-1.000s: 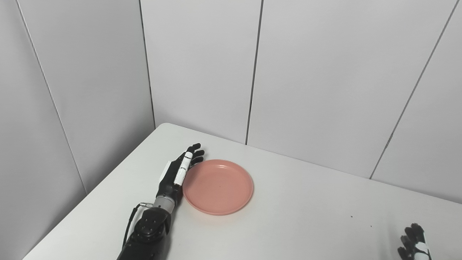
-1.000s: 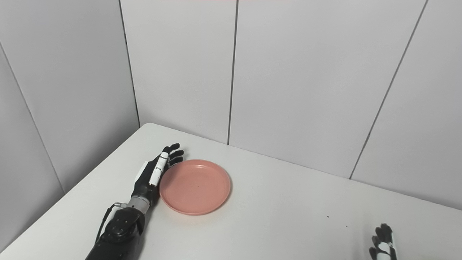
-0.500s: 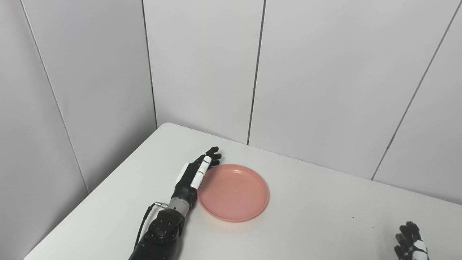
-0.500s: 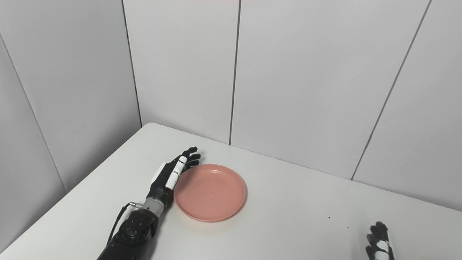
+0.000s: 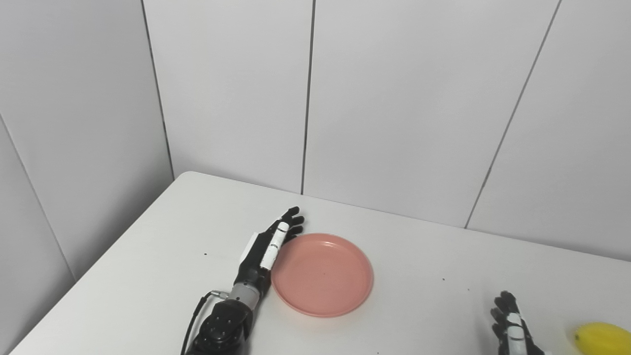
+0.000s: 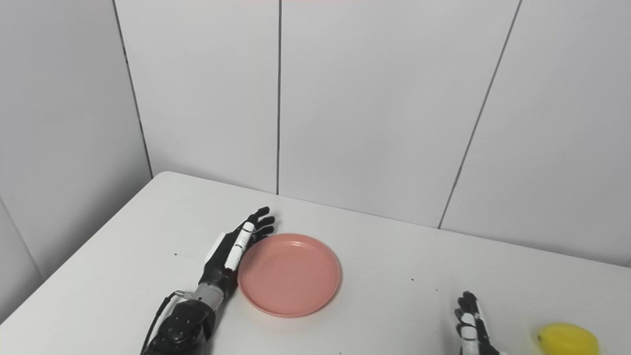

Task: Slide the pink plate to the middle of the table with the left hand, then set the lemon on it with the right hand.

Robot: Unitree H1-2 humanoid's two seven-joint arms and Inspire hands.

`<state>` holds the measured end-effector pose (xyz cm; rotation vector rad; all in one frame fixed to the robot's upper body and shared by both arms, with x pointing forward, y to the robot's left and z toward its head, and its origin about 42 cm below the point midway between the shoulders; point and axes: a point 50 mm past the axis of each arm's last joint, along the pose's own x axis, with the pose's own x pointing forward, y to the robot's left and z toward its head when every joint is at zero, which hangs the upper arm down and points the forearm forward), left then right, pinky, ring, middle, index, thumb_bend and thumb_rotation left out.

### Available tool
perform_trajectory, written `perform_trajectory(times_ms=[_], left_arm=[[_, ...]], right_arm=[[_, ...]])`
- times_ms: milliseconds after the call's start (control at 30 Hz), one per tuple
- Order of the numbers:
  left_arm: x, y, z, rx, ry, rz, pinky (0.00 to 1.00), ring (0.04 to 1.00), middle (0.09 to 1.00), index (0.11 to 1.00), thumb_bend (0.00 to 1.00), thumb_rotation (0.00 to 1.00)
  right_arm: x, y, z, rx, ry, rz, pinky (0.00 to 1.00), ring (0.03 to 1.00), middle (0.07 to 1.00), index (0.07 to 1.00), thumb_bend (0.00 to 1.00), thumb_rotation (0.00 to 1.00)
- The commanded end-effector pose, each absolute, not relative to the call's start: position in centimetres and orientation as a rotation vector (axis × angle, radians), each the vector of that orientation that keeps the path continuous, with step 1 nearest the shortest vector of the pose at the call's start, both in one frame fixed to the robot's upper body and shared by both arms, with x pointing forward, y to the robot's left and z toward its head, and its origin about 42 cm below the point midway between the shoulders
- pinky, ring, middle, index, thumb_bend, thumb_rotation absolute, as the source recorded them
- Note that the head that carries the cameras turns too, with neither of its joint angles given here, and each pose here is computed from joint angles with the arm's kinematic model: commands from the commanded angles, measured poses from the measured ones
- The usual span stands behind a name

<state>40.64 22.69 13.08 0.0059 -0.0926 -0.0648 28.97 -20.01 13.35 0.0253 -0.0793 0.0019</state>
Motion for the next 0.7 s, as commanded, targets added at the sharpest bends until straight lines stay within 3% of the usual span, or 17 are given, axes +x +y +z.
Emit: perform_trajectory(times_ms=[0,433,667], left_arm=[[39.9,22.2,12.2,-0.017,-0.057,-0.082,0.91,0.871,0.872,0.872,0.58,1.00],[39.2,20.7,12.1,-0.042,-0.052,-0.143,0.83,0.852,0.858,0.861,0.57,1.00],[38.4,20.0,12.2,-0.046,-0.039,-0.181,0.87,0.882,0.879,0.875,0.59,1.00]], right_arm=[[29.8,-19.4,14.9,0.029,-0.187,0.026,0.96,0.937,0.937,0.930,0.53,1.00],[30.6,-17.4,14.9,-0.011,-0.214,0.034,0.94,0.920,0.923,0.913,0.56,1.00],[30.8,-16.4,14.6,-0.033,-0.207,0.026,0.93,0.909,0.914,0.904,0.57,1.00]])
